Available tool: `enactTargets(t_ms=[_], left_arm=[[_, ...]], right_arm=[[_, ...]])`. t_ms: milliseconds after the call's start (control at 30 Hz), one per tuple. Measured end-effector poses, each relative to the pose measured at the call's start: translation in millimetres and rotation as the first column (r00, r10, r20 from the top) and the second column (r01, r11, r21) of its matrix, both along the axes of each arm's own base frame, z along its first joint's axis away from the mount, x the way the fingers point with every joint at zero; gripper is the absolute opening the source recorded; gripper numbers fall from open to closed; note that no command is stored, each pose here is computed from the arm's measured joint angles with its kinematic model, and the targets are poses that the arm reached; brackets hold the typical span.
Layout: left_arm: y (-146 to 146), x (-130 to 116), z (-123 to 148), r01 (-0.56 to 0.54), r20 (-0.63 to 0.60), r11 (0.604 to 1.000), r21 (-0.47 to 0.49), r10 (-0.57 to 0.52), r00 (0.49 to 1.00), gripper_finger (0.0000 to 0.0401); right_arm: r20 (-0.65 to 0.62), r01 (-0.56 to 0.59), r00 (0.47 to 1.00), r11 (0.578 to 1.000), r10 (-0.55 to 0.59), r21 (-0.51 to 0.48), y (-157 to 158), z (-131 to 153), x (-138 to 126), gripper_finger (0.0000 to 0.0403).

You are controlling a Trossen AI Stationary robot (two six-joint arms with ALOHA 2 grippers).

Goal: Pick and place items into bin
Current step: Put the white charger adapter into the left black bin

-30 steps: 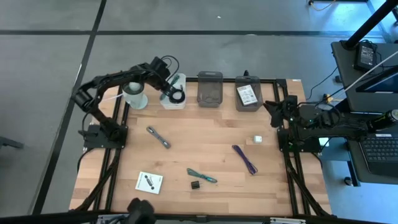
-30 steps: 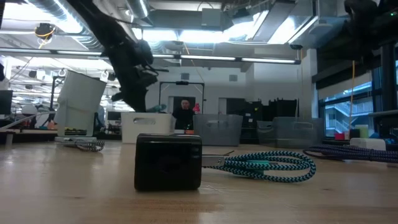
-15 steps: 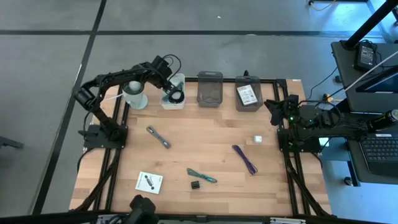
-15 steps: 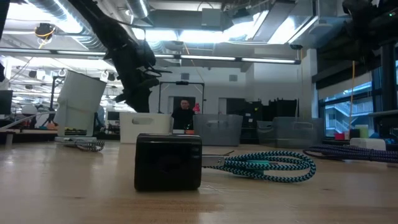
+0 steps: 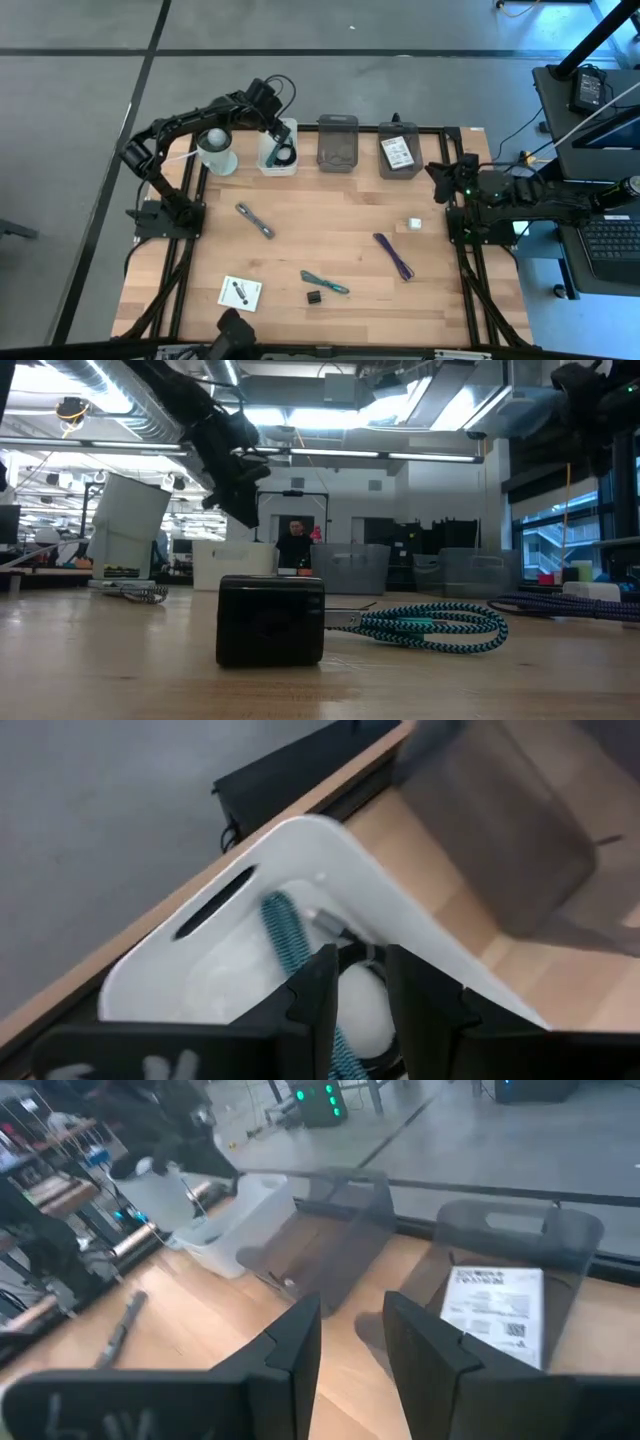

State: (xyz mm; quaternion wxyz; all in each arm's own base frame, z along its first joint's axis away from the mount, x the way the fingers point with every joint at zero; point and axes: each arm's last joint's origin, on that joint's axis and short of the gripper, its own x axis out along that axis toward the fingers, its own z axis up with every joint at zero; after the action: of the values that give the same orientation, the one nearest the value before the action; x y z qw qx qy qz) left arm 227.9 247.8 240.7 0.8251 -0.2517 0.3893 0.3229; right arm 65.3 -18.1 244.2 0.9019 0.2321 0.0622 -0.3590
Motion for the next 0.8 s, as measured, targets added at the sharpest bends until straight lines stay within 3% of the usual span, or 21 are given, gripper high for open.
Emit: enactTargets(t_ms=[167,367,467,567,700,800], left_arm=[[-13.7,19.1,10.0,0.064,-0.007,0.997,0.045,-0.064,0.998,0.0074],[-66.6,68.8,30.4,0.207,-0.129,0.942,0.264,-0.178,0.976,0.0049],[-100.1,91.8,42.8,0.259,-0.142,0.893,0.368,-0.221,0.965,0.0039],[-129.3,106.0,53.6,0.268,-0.139,0.863,0.429,-0.23,0.963,0.0031],[-158.3,118.1,61.6,0.24,-0.088,0.864,0.443,-0.224,0.971,0.0022],[-173.6,127.1,63.8,0.224,-0.049,0.874,0.431,-0.225,0.973,0.0015]], right_arm=[[-0.02,0.005,1.0,1.0,-0.004,0.024,0.1,-11.6,3.3,0.0113],[0.034,0.008,0.999,0.987,-0.013,0.163,1.2,-23.5,6.4,0.0113],[0.02,-0.054,0.998,0.99,0.052,0.131,2.3,-20.3,7.3,0.0113],[0.036,-0.118,0.993,0.993,0.117,0.028,2.9,-7.2,8.5,0.0108],[0.019,-0.222,0.975,0.974,0.223,-0.053,4.9,19.7,4.6,0.0085],[-0.105,-0.271,0.957,0.962,0.269,-0.007,6.1,38.1,-1.0,0.006]])
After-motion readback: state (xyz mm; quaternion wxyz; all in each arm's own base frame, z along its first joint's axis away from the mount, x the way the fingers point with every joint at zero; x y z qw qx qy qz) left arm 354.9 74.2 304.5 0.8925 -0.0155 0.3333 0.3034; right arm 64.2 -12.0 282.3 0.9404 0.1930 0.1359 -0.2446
